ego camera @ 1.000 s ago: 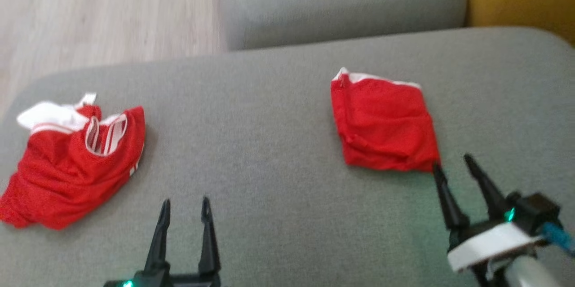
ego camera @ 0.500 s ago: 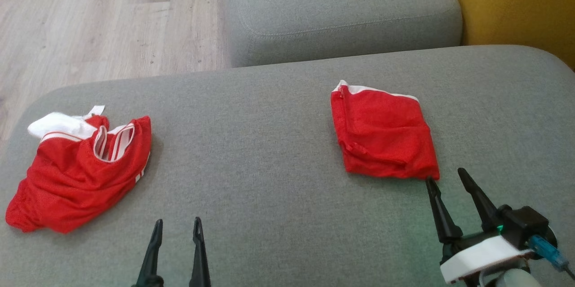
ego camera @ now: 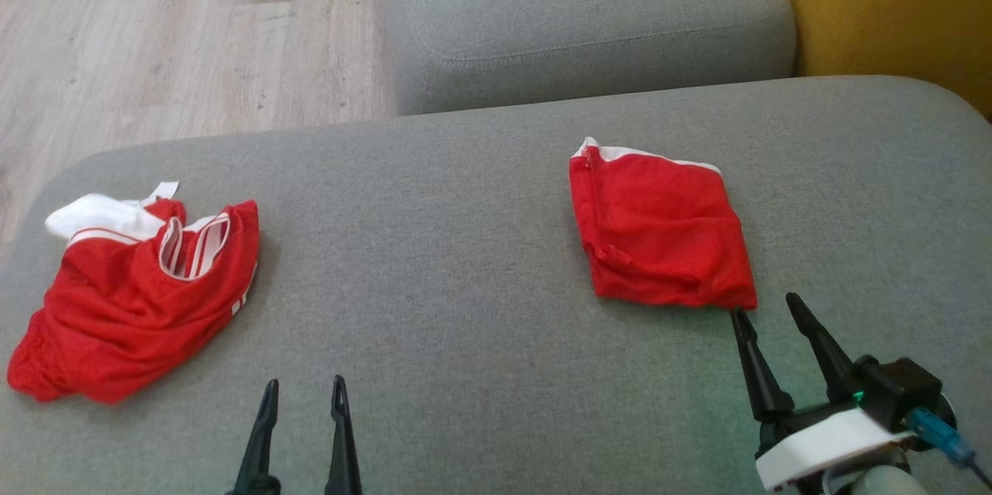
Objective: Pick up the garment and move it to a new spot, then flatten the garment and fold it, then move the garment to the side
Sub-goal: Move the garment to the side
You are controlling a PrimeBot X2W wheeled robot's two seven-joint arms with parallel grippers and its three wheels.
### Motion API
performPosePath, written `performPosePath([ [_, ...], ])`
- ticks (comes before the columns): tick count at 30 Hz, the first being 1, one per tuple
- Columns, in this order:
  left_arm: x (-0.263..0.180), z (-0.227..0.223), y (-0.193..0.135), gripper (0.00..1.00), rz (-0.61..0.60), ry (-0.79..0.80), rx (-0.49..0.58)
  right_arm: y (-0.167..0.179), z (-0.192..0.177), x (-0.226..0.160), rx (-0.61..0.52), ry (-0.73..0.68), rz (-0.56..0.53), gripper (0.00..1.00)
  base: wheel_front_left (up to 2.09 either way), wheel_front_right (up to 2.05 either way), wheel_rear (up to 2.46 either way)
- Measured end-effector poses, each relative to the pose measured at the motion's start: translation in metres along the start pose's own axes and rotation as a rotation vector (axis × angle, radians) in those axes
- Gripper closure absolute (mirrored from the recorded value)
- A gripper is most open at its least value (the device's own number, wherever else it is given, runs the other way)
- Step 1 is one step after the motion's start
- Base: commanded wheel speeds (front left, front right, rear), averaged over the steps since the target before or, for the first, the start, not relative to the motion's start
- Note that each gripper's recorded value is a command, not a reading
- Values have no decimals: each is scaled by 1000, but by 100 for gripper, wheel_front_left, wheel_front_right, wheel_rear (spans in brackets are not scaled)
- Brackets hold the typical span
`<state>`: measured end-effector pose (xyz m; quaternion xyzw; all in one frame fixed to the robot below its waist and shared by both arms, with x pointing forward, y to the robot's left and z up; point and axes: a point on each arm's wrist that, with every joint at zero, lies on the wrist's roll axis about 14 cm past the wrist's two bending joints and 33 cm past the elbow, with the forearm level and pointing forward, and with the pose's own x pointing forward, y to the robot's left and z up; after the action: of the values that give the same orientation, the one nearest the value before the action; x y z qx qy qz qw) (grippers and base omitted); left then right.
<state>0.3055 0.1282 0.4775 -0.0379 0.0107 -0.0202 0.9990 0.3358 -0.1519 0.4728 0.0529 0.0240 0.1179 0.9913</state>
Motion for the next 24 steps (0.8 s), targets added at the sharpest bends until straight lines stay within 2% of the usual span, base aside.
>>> performPosePath([
  [15, 11, 1, -14, 0, -43, 4, 11, -18, -16, 2, 1, 55, -53, 0, 0, 0, 0],
  [18, 20, 2, -22, 0, -64, 3, 2, -26, -18, 16, 26, 65, -66, 0, 0, 0, 0],
  [20, 38, 8, -31, 0, -81, -19, -4, -42, -13, 40, 39, 66, -83, 0, 0, 0, 0],
  [24, 60, 11, -40, 0, -99, -34, -10, -72, -21, 72, 80, 168, -123, 0, 0, 0, 0],
])
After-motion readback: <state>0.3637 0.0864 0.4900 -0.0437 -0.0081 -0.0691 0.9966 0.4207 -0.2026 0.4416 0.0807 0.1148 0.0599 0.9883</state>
